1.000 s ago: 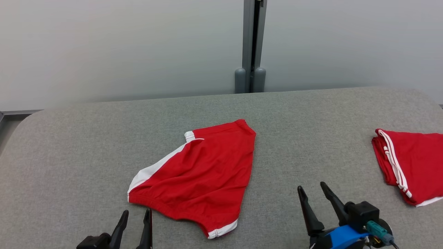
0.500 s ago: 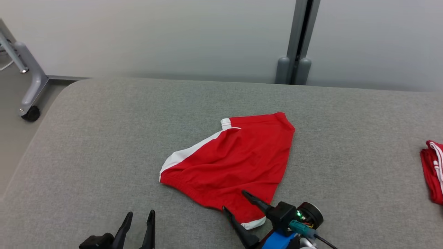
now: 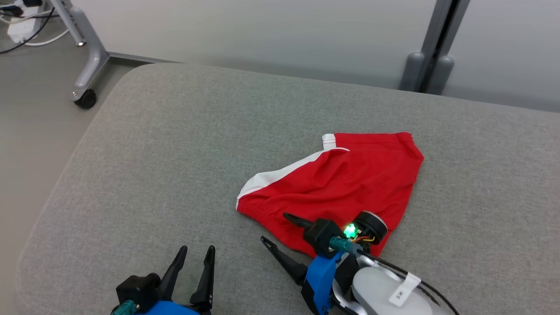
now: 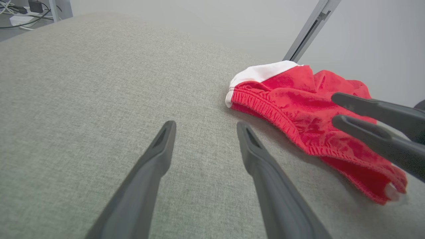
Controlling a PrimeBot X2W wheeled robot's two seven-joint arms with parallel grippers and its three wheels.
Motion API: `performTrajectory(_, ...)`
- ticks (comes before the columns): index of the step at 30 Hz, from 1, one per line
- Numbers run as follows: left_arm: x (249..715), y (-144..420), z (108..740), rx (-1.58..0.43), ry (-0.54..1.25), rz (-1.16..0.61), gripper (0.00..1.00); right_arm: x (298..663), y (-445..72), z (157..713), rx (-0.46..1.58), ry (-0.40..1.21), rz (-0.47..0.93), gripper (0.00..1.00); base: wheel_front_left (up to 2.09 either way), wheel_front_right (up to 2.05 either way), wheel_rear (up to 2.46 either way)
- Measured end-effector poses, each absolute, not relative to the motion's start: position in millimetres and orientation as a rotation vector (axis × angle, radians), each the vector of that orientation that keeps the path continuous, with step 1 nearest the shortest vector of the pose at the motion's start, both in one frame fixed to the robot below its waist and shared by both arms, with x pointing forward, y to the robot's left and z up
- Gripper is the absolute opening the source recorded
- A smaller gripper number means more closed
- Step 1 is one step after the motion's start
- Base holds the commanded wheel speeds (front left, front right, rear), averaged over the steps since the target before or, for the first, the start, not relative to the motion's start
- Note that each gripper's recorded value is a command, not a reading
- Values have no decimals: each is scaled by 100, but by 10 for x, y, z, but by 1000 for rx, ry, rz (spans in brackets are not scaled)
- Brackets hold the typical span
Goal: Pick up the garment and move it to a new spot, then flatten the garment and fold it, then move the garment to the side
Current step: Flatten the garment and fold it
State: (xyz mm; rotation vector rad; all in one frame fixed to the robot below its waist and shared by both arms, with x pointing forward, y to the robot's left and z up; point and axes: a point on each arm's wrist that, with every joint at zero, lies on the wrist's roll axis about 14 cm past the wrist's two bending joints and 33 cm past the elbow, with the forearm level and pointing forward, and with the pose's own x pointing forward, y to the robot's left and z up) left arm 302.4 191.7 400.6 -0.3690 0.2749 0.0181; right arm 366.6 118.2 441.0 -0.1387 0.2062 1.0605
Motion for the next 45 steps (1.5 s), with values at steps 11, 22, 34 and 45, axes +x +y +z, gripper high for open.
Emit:
performTrajectory(11, 2984, 2056, 3938, -385, 308, 71, 100, 4001, 1442, 4176, -278, 312, 1110, 100, 0, 0, 0)
performTrajectory(22, 2950, 2157, 3858, -400, 341, 114, 100, 4025, 1496, 3851, -359, 440, 1135, 0, 0, 0, 0)
performTrajectory(34, 3071, 2082, 3936, -400, 309, 70, 100, 4436, 1535, 4912, -60, 58, 1052, 0, 0, 0, 0)
performTrajectory(45, 3050, 1918, 3894, -403, 317, 17, 100, 4395, 1238, 6801, 258, -411, 996, 0, 0, 0, 0)
